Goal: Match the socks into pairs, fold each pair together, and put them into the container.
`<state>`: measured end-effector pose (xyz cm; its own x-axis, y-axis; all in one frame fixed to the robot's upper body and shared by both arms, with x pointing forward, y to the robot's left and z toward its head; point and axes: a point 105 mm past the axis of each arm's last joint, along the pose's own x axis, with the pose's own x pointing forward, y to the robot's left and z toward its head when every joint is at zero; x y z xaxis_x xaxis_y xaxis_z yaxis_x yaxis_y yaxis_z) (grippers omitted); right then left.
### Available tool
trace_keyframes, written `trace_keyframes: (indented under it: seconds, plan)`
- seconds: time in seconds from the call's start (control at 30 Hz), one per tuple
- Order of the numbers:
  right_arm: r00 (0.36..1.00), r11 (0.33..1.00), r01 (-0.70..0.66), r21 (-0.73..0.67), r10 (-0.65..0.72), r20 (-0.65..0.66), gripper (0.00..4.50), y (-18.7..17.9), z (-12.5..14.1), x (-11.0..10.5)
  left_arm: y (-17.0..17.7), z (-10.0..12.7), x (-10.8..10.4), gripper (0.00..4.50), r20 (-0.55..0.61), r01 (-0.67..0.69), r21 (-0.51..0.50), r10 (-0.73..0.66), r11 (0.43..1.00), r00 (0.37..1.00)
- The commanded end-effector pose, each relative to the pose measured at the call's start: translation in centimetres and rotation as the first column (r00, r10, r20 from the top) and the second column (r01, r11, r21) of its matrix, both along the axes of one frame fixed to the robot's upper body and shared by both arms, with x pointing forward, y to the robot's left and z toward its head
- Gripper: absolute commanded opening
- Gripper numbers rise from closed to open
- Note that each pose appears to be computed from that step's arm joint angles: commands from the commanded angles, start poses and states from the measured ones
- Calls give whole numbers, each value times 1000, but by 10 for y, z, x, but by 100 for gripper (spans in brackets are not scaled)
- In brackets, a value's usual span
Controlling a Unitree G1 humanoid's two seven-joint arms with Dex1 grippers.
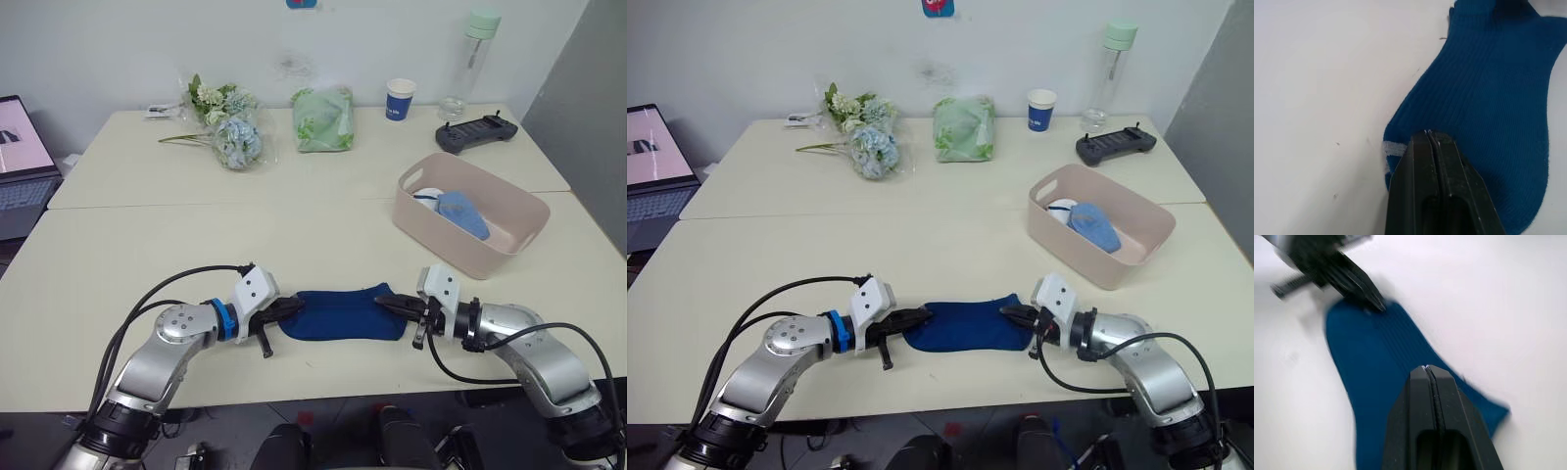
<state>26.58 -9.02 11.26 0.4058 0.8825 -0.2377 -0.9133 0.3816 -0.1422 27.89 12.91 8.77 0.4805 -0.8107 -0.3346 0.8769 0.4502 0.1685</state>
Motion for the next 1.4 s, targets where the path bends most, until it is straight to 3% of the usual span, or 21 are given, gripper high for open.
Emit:
trace_keyframes:
  seconds: [0.03,0.27,0.4,0.57,0.7,0.83,0.93,1.13,1.23,1.3,1.4]
  plan:
    - [999,999,-52,-12,53,6,3,9,1,-5,-5,12,-6,1,46,47,23,-48,999,998]
    - [994,981,-98,-165,90,-55,3,1,-36,-7,5,-24,-20,1,-40,56,167,-50,984,998]
    - [995,979,-83,-188,72,-63,3,-12,-38,-7,17,-35,-20,1,-57,35,219,-23,975,998]
    - [998,973,-42,-225,31,-51,3,-34,-36,-6,26,-34,-18,1,-53,13,214,-1,977,999]
    - [998,981,-24,-195,13,-56,3,-40,-29,-6,25,-25,-15,1,-50,-5,154,13,988,999]
    - [995,999,52,12,-51,-82,3,-48,19,-7,29,21,-9,1,-73,-88,-72,82,994,994]
    - [987,991,135,4,-134,-92,63,-65,28,-5,52,37,-1,0,-40,-185,-102,182,977,983]
    - [960,965,257,-47,-260,-105,267,-100,17,-1,87,31,1,0,-22,-317,-73,317,946,948]
    - [951,958,282,-46,-286,-121,370,-107,10,1,99,20,-4,58,-44,-353,-70,351,933,936]
    - [950,959,281,-47,-285,-126,444,-108,7,0,101,15,-8,122,-48,-355,-60,353,933,934]
    - [952,962,269,-48,-273,-139,450,-98,2,2,103,13,-9,211,-26,-368,-49,367,929,930]
